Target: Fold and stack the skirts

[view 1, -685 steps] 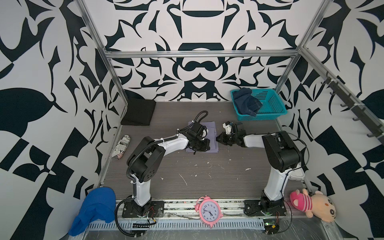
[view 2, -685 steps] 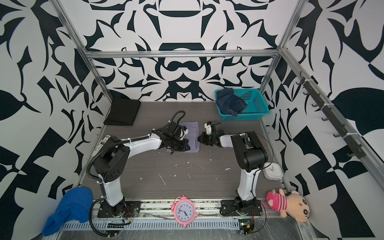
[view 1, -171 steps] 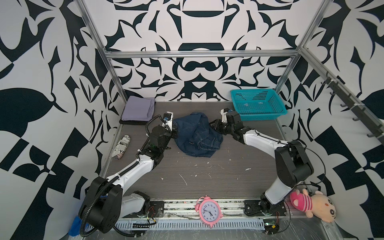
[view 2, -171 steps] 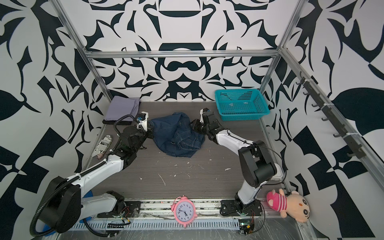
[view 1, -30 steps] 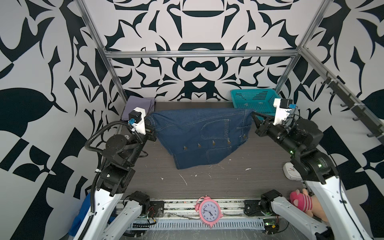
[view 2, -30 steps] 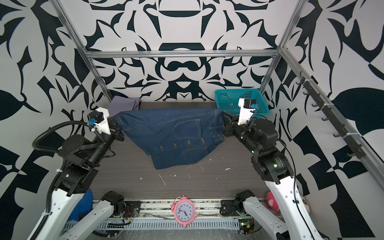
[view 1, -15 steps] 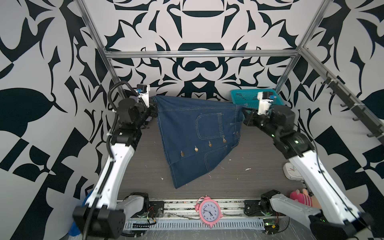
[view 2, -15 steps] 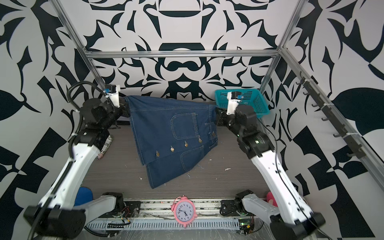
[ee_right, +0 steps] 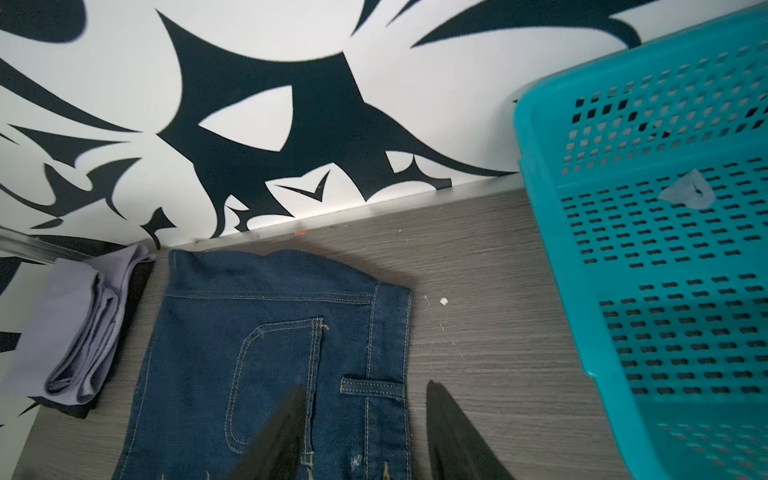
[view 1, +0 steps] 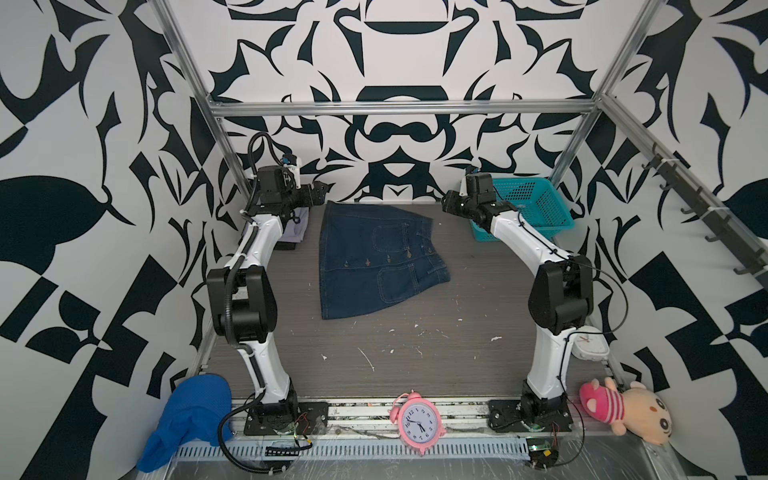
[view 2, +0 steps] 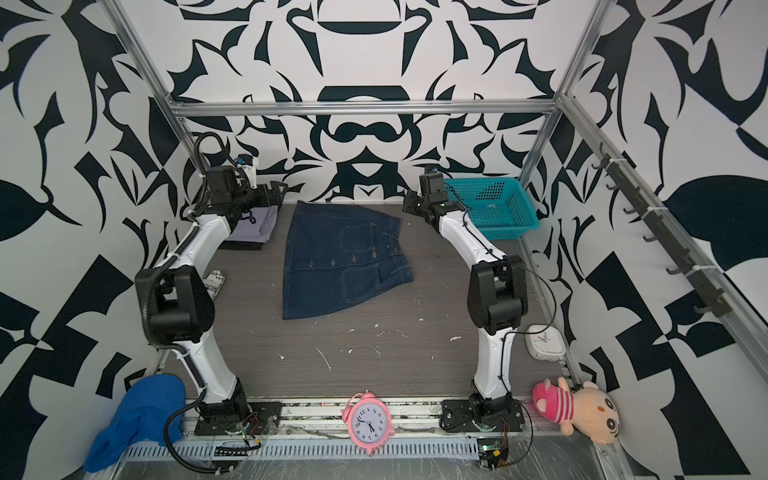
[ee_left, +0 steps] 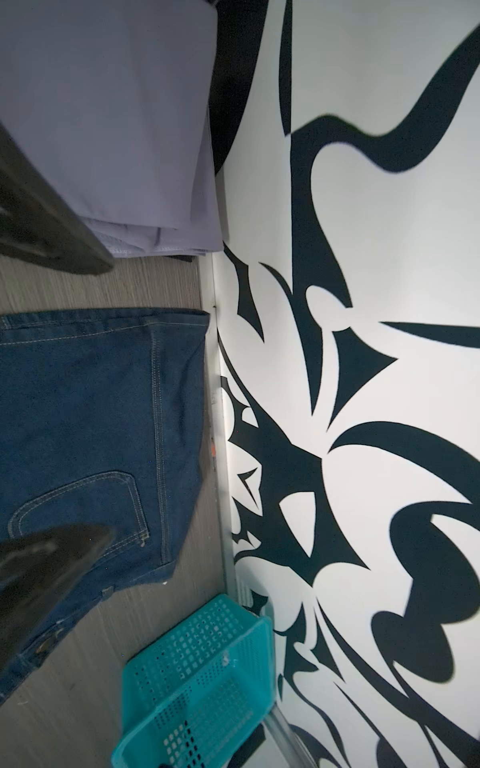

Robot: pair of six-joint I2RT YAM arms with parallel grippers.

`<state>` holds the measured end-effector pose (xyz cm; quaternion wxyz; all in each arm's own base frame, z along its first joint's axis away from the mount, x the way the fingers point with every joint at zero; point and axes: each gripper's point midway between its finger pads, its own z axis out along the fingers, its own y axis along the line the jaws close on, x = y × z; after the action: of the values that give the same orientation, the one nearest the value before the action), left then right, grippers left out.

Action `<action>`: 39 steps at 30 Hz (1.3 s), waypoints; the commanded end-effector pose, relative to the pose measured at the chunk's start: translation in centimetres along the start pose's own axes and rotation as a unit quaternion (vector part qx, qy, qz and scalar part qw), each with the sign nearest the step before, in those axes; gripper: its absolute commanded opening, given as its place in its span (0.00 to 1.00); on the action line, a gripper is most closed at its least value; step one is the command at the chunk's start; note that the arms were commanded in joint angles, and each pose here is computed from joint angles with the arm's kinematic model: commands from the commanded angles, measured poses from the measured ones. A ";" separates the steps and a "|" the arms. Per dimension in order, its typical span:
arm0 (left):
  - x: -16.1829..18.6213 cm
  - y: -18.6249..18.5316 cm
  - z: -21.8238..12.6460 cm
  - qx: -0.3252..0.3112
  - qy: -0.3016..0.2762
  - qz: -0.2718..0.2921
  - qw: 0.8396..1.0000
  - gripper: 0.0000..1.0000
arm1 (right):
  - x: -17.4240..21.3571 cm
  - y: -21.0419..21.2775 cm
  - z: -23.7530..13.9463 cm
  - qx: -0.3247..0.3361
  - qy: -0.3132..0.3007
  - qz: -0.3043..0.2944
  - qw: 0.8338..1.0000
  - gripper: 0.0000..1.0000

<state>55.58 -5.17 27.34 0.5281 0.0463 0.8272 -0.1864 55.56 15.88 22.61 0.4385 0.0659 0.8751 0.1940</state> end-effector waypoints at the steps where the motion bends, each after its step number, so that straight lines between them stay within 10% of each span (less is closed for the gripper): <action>1: 2.7 0.8 -2.1 -0.040 0.018 -0.015 0.999 0.97 | -2.1 2.8 -4.1 -0.053 -0.044 -0.012 0.998 0.51; 13: 16.3 1.2 1.1 -0.035 0.169 -0.092 0.981 0.91 | 7.7 0.8 1.0 -0.083 0.078 0.007 0.994 0.53; 26: 21.7 0.9 3.9 -0.043 0.233 -0.156 0.959 0.71 | 10.2 0.2 3.1 -0.091 0.108 0.029 0.990 0.53; 39: 22.0 0.8 3.8 -0.043 0.242 -0.172 0.954 0.00 | 13.3 -1.3 7.4 -0.080 0.162 0.056 0.982 0.54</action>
<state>49.21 -8.54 5.19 0.2695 -0.0697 0.9352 -0.2189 52.07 19.92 5.78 0.2660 0.0508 0.9222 0.2760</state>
